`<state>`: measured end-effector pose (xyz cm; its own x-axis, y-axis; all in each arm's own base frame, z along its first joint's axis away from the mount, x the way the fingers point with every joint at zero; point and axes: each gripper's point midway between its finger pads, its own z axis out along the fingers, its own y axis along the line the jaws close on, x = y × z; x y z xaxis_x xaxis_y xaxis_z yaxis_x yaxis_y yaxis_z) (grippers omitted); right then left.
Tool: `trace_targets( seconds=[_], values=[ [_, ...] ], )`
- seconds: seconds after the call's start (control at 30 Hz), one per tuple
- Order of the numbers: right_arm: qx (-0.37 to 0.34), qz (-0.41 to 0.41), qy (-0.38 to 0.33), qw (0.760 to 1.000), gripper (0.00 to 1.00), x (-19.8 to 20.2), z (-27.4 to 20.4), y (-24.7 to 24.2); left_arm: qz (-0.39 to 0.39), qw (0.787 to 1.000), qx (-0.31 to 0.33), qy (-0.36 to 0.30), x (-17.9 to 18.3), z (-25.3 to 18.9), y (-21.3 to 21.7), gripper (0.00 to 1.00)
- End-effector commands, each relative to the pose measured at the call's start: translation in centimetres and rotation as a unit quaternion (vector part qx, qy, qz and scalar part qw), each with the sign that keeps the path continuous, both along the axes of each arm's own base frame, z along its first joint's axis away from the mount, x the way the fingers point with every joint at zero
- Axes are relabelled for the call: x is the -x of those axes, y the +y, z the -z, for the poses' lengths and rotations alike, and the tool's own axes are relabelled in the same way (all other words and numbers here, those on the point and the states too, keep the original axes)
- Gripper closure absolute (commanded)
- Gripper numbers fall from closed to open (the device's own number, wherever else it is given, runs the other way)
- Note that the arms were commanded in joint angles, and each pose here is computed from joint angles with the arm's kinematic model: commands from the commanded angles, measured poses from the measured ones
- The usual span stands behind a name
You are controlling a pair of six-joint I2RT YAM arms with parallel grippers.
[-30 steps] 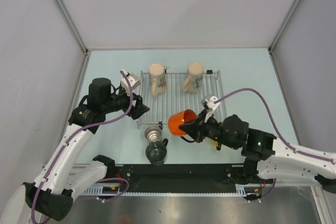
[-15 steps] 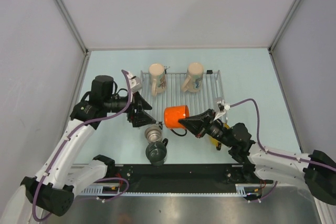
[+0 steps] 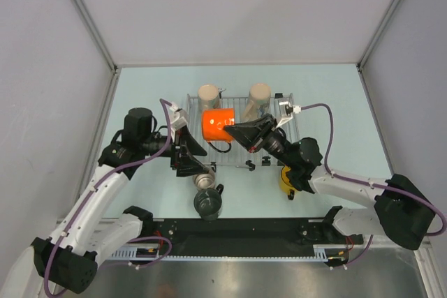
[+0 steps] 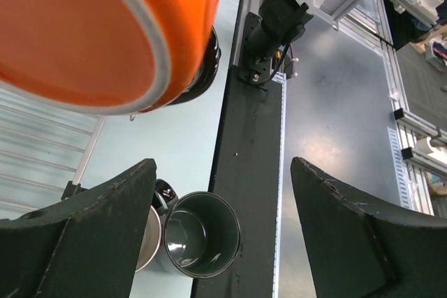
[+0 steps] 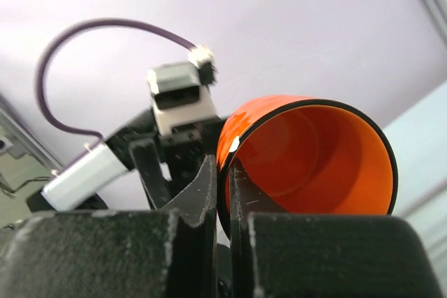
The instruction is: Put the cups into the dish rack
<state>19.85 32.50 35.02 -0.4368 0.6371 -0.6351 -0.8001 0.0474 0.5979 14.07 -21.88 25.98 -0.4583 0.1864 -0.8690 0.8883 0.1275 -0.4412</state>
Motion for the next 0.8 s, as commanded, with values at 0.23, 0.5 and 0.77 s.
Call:
trace_targets(
  seconds=[0.23, 0.5, 0.77],
  values=[
    [-0.176, -0.057, -0.118, 0.976, 1.0, 4.1, -10.3, -1.4, -0.017, 0.999, 0.048, -0.016, -1.1, -3.1, -0.7, 0.12],
    [-0.171, -0.079, -0.106, 0.976, 1.0, 4.2, -10.0, 0.7, -0.05, 0.996, 0.071, -0.004, -2.9, -4.2, -1.3, 0.12],
    [-0.135, -0.098, -0.037, 0.985, 1.0, 2.7, -5.4, 2.9, -0.067, 0.991, 0.114, -0.033, -3.2, -8.9, -1.4, 0.31]
  ],
)
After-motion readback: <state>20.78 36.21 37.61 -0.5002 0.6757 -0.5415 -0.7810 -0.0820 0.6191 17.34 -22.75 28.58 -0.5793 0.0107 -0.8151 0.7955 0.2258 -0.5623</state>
